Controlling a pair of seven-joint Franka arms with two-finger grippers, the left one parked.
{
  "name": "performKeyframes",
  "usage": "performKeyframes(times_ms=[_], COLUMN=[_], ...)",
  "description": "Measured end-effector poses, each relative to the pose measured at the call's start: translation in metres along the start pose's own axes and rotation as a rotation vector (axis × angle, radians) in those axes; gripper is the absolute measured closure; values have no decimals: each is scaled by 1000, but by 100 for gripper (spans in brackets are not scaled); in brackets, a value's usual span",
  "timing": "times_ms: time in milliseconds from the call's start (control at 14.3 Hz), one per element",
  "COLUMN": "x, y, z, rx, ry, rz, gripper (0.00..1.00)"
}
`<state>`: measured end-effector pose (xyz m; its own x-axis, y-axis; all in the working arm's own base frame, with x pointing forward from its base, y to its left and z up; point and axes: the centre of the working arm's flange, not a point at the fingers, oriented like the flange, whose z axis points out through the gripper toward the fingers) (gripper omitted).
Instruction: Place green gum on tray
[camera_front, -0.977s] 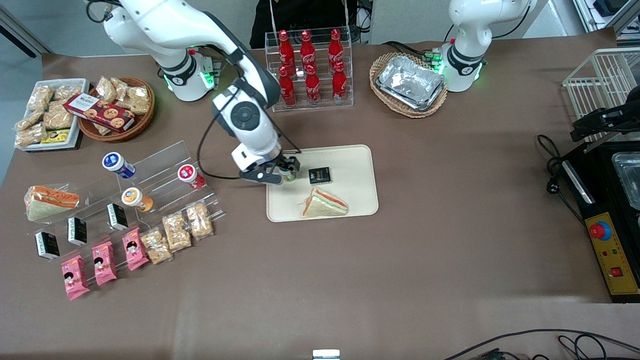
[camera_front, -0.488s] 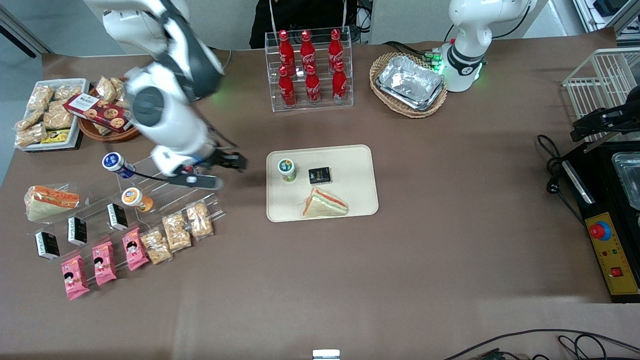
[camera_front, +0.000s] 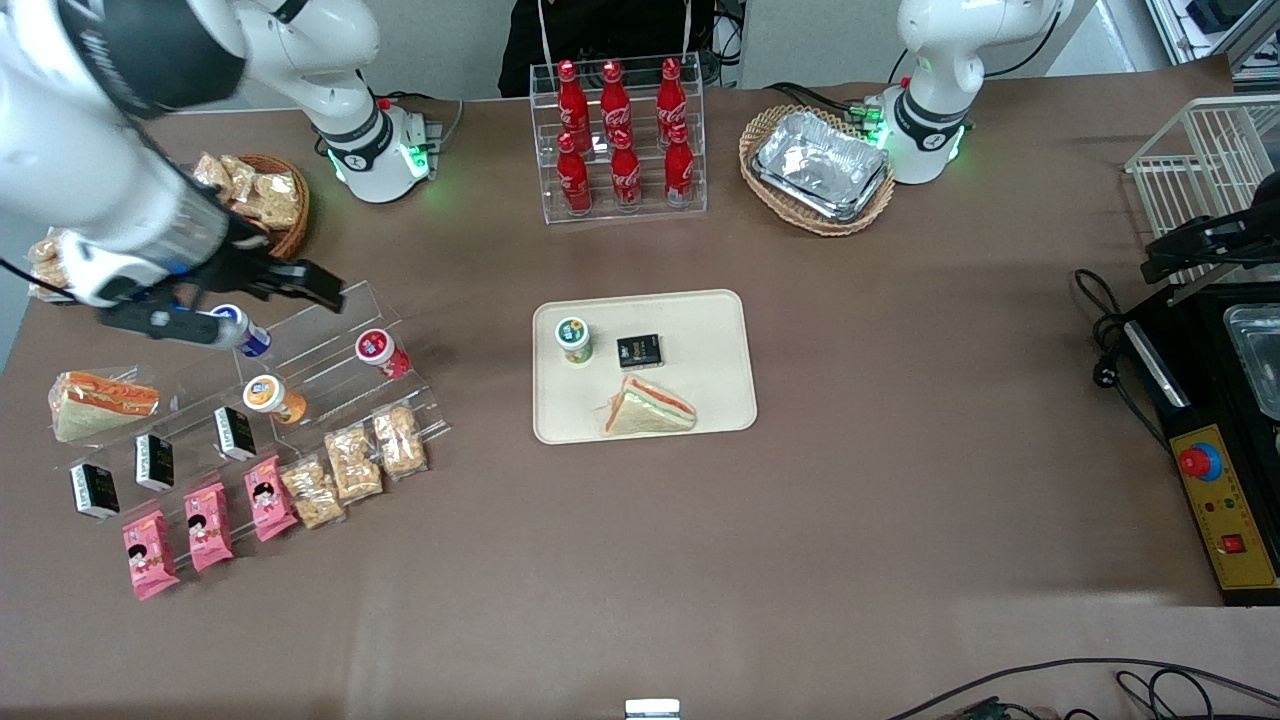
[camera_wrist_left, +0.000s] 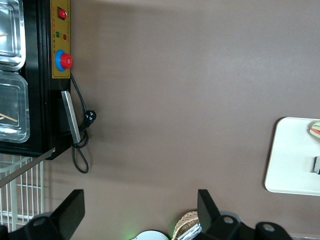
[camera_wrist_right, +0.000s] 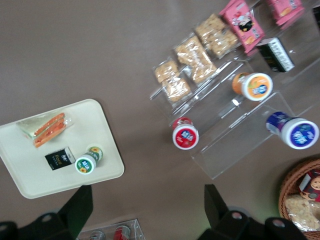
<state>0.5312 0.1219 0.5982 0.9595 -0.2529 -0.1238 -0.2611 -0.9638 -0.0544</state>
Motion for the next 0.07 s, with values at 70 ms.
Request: performKeyframes(times_ms=[70], x=[4], y=[12], z=[-8], rx=[3], ry=[1], rz=[18], gripper=[0])
